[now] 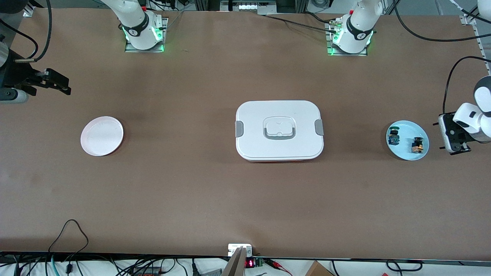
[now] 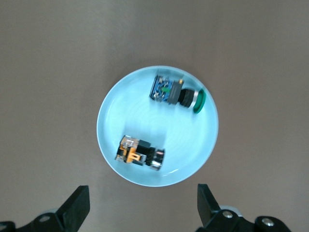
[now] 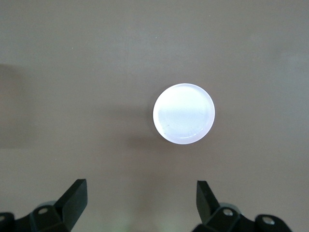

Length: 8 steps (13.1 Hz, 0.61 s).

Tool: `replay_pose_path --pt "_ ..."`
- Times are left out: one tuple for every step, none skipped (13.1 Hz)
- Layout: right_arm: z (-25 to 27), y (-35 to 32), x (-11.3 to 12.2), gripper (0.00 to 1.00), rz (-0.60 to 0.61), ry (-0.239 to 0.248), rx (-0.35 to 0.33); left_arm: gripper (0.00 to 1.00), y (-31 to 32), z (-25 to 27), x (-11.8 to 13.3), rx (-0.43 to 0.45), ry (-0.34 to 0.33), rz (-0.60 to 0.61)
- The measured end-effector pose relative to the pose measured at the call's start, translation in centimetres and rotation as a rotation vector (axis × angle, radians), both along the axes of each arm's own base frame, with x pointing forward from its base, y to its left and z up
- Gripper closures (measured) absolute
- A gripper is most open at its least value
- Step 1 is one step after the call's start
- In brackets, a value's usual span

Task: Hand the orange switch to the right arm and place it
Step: 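Move the left gripper over the orange switch on the blue plate, then lower the left gripper and close it on the orange switch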

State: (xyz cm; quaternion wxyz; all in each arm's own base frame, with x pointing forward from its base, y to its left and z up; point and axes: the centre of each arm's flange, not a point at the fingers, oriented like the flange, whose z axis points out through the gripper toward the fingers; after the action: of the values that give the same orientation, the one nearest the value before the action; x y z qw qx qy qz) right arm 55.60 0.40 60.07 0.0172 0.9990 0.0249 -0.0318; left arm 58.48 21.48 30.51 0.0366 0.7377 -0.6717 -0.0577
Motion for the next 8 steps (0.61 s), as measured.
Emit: replay_pose_path --pt "0.0 0.0 0.0 0.0 0.0 0.0 0.0 0.02 0.4 -1.2 -0.4 -0.006 -0.012 -0.055" --pt "0.0 0.0 0.0 0.0 0.0 0.0 0.0 0.02 0.8 -2.1 -0.8 -0.015 -0.014 -0.099" --pt "0.0 0.0 0.0 0.0 0.0 0.0 0.0 0.02 1.2 -3.2 -1.2 -0.034 -0.009 -0.143" --pt "0.0 0.0 0.0 0.0 0.0 0.0 0.0 0.02 1.6 -4.5 -1.6 -0.072 -0.008 -0.189" --pt "0.0 0.0 0.0 0.0 0.0 0.0 0.0 0.02 2.2 -5.9 -1.9 -0.117 -0.024 -0.222" --pt "0.0 0.0 0.0 0.0 0.0 0.0 0.0 0.01 2.8 -7.4 -2.2 -0.157 -0.043 -0.247" --pt "0.0 0.0 0.0 0.0 0.0 0.0 0.0 0.01 3.4 -8.6 -2.4 -0.176 -0.051 -0.263" --pt "0.0 0.0 0.0 0.0 0.0 0.0 0.0 0.02 3.7 -9.4 -2.6 -0.183 -0.055 -0.272"
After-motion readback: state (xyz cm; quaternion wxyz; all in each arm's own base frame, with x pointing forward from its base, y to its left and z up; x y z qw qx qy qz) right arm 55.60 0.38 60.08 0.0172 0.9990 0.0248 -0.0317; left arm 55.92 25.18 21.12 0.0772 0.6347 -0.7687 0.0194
